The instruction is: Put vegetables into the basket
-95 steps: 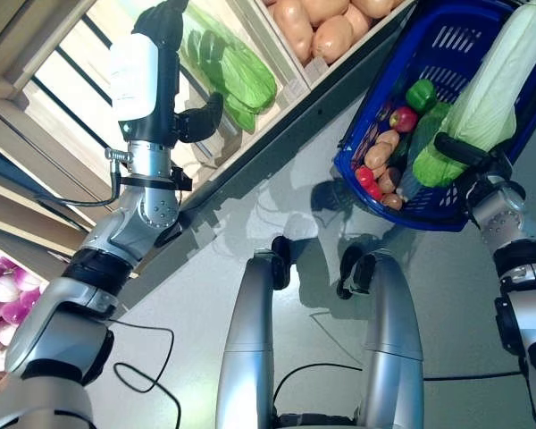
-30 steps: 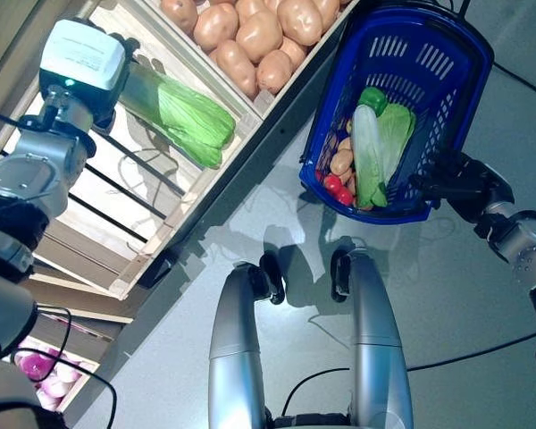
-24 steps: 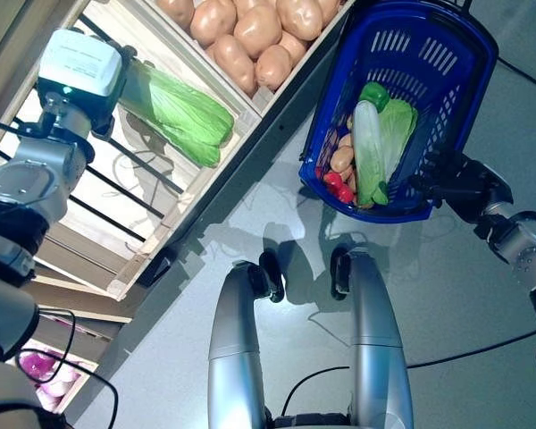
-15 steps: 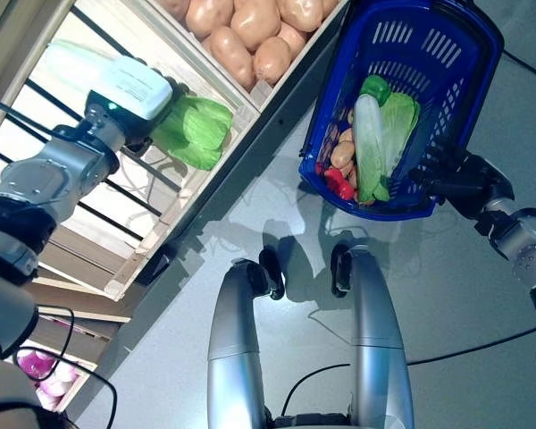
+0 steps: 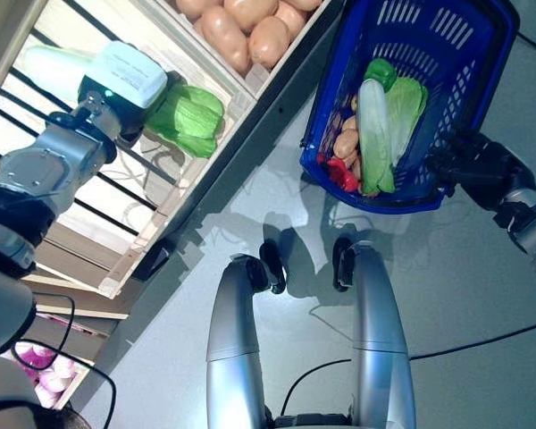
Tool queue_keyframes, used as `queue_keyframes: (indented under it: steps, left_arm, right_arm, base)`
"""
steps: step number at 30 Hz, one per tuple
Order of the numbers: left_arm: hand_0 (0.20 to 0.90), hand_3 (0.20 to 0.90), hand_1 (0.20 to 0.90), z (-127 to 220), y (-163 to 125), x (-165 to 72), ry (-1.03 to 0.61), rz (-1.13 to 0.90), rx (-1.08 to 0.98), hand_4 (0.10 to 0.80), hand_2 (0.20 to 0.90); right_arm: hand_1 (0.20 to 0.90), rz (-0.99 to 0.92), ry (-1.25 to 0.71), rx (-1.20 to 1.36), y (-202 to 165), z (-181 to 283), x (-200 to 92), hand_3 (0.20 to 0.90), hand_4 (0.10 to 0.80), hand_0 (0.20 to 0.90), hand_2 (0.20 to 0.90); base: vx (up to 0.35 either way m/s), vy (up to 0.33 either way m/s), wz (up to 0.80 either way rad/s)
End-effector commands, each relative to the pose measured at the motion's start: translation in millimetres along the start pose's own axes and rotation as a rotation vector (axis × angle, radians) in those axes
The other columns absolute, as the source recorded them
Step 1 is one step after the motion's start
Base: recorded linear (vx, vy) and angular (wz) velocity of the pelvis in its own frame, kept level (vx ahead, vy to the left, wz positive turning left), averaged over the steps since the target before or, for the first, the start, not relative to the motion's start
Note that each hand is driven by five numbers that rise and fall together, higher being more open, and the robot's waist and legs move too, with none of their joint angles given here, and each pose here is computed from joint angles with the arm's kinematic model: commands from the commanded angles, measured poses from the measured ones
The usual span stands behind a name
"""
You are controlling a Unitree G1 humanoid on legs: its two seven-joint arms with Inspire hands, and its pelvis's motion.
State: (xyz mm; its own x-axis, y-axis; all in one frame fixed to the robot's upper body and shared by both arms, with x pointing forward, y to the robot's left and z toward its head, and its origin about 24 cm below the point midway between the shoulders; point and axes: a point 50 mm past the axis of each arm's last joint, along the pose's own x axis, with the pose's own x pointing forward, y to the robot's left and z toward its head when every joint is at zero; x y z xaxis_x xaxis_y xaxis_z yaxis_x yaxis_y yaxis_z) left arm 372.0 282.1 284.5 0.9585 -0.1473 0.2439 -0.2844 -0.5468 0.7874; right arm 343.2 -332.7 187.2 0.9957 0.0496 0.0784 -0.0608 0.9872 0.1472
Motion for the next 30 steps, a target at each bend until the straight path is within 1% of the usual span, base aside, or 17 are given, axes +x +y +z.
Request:
queue_keyframes:
  steps: [1,5,6,7,11,16,23,30]
  left_arm:
    - [0.9,0.9,0.9,-81,-6,-31,0.364,-0.098,0.106,0.8,0.9]
    - [0.9,0.9,0.9,-73,-3,-26,0.359,-0.023,0.047,0.8,0.9]
    - [0.429,0.429,0.429,-72,1,-24,0.363,0.007,0.028,0.486,0.429]
    - [0.3,0.3,0.3,-71,3,-22,0.361,0.018,0.007,0.4,0.3]
    - [0.3,0.3,0.3,-68,7,-17,0.358,0.057,-0.063,0.4,0.3]
    - [0.3,0.3,0.3,-69,11,-17,0.387,0.124,-0.174,0.4,0.3]
    - [0.3,0.3,0.3,-69,6,-20,0.379,0.123,-0.265,0.4,0.3]
    - [0.3,0.3,0.3,-65,-11,-28,0.371,0.095,-0.412,0.4,0.3]
  right_arm:
    - [0.9,-0.07,-0.217,0.054,-15,44,-9,0.9,0.8,0.9,0.9]
    - [0.9,-0.064,-0.234,0.098,-10,46,-5,0.9,0.8,0.9,0.9]
    - [0.9,-0.053,-0.244,0.097,-8,49,-3,0.9,0.8,0.9,0.9]
    - [0.9,-0.047,-0.252,0.091,-6,51,-1,0.9,0.8,0.9,0.9]
    - [0.9,-0.043,-0.281,0.077,0,57,3,0.9,0.8,0.9,0.9]
    - [0.9,-0.048,-0.277,0.089,3,53,4,0.9,0.8,0.9,0.9]
    - [0.9,-0.036,-0.246,0.109,3,38,1,0.9,0.8,0.9,0.9]
    - [0.9,-0.021,-0.202,0.134,5,11,-2,0.9,0.8,0.9,0.9]
  base:
    - [-0.046,0.006,-0.06]
    - [-0.038,0.001,-0.07]
    - [-0.037,-0.002,-0.12]
    - [-0.028,-0.004,-0.1]
    - [-0.018,-0.011,0.0]
    - [-0.007,-0.012,0.01]
    - [-0.007,-0.01,-0.01]
    - [-0.002,-0.003,-0.01]
